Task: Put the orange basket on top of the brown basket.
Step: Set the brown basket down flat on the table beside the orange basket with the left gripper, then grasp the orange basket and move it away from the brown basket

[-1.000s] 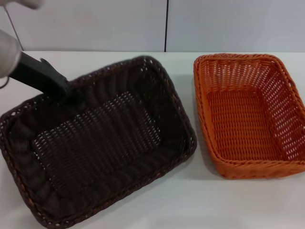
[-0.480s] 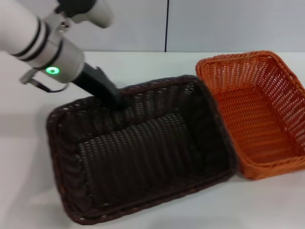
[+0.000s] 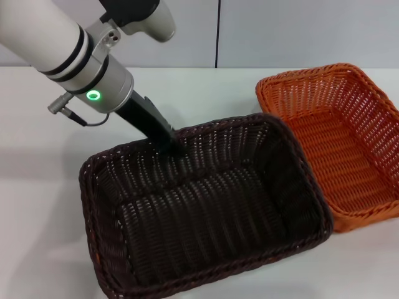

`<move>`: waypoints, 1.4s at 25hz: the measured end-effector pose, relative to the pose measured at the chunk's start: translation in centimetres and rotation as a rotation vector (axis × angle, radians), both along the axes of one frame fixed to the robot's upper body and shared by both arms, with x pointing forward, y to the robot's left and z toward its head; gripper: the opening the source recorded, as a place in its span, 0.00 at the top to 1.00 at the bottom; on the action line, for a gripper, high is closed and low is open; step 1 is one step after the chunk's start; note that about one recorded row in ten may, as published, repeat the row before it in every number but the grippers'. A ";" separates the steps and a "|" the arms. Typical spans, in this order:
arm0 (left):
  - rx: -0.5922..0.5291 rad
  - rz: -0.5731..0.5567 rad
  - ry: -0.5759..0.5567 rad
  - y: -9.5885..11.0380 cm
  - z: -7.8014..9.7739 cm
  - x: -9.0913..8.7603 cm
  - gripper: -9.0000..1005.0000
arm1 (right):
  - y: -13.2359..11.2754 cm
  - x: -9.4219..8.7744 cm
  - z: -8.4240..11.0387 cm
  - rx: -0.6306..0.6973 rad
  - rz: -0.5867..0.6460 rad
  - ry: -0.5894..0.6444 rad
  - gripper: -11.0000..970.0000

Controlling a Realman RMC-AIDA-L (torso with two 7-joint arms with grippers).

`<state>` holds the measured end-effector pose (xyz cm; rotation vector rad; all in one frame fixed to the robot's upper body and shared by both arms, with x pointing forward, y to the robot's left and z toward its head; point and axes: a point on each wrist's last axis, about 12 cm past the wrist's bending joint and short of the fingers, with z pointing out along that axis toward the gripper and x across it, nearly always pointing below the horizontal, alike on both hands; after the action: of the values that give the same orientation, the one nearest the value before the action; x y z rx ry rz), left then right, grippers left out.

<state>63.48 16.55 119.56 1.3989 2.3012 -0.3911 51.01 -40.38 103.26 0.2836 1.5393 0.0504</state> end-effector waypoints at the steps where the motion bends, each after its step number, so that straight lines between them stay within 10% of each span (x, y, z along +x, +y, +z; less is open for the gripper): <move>1: -0.007 0.013 -0.025 0.0 0.4 -0.1 0.73 | 0.0 0.0 0.0 0.000 0.000 0.000 0.47; 8: -0.116 0.056 -0.127 0.6 1.4 -0.3 0.55 | 0.3 0.3 0.3 -0.001 0.032 -0.012 0.47; 15: -0.517 0.155 -0.444 3.3 3.7 -2.4 0.25 | -1.1 2.3 5.9 0.056 0.459 0.002 0.48; 23: -0.815 0.206 -0.668 4.4 3.0 -4.9 0.15 | -0.7 6.5 13.2 -0.166 0.918 0.436 0.48; 35: -0.912 0.270 -0.611 5.6 1.9 -5.6 0.15 | 4.8 8.2 12.2 -0.589 1.185 0.864 0.49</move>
<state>57.89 22.12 121.45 0.6114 1.4573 -0.6904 59.20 -35.60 115.47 -1.2469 2.2784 0.4360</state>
